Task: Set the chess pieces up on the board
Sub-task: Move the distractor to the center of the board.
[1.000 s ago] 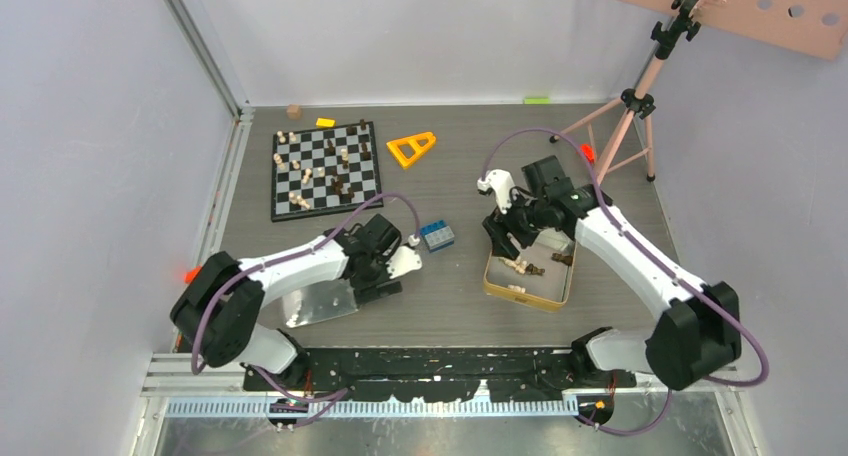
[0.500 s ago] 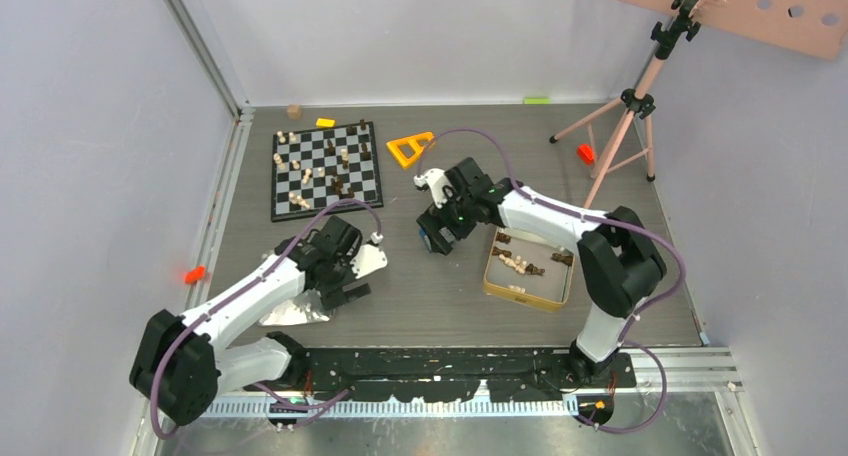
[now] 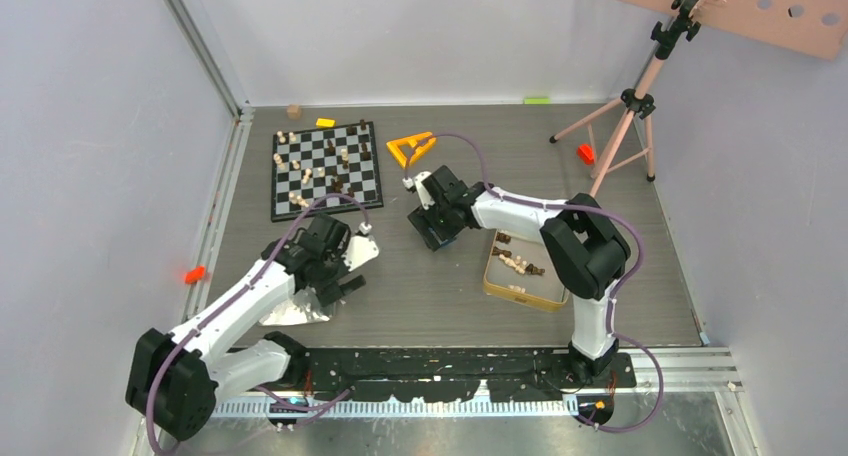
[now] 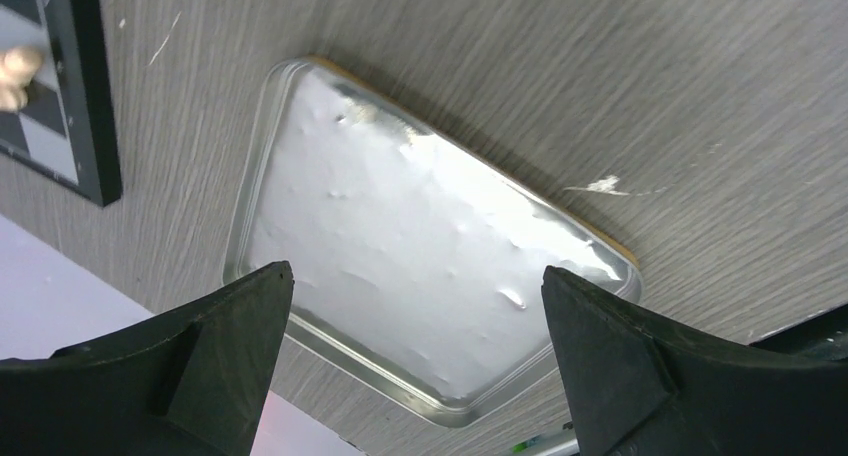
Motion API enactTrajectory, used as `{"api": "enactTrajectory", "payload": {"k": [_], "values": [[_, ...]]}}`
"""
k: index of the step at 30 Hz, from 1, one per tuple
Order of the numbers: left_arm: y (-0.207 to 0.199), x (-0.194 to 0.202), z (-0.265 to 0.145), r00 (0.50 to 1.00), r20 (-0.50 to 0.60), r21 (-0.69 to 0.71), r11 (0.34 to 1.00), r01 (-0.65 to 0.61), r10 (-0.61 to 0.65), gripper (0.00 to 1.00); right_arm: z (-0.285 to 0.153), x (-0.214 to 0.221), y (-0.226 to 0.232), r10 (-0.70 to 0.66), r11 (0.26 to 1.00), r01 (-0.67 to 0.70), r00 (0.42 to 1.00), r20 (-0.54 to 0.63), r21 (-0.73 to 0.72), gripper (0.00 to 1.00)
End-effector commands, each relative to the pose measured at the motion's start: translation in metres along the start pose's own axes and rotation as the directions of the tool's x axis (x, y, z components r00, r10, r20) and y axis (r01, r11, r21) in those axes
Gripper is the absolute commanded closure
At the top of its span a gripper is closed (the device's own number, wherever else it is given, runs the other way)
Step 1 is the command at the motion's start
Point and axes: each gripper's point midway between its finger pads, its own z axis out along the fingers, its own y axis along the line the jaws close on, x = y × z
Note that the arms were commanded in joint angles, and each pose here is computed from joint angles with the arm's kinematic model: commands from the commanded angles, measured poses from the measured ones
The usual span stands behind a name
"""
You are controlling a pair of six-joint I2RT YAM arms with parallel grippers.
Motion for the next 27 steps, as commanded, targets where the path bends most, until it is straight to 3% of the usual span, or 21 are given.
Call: {"api": "enactTrajectory", "payload": {"k": [1,5,12,14,20,27], "values": [[0.027,-0.011,-0.016,0.987,0.099,-0.047,0.991,0.128,-0.123,0.00,-0.016,-0.025,-0.040,0.062,0.993,-0.068,0.996,0.062,0.102,0.35],[0.053,-0.010,-0.023,0.957,0.156,-0.060,0.965,0.256,-0.244,0.00,-0.029,-0.026,-0.090,0.140,0.979,-0.148,0.988,0.062,0.138,0.50],[0.087,0.006,-0.025,0.879,0.181,-0.062,0.887,0.458,-0.441,0.00,-0.039,-0.015,-0.185,0.243,0.941,-0.249,0.969,0.055,0.231,0.51],[0.099,0.016,-0.026,0.841,0.183,-0.069,0.847,0.527,-0.508,0.00,-0.036,-0.007,-0.202,0.263,0.933,-0.264,0.964,0.039,0.245,0.47],[0.143,0.047,-0.036,0.651,0.226,-0.060,0.657,0.752,-0.724,0.00,-0.029,0.004,-0.232,0.303,0.915,-0.297,0.953,0.021,0.272,0.29],[0.186,0.068,-0.039,0.421,0.269,-0.007,0.435,0.900,-0.866,0.00,-0.046,-0.024,-0.226,0.289,0.932,-0.301,0.953,0.088,0.203,0.03]]}}
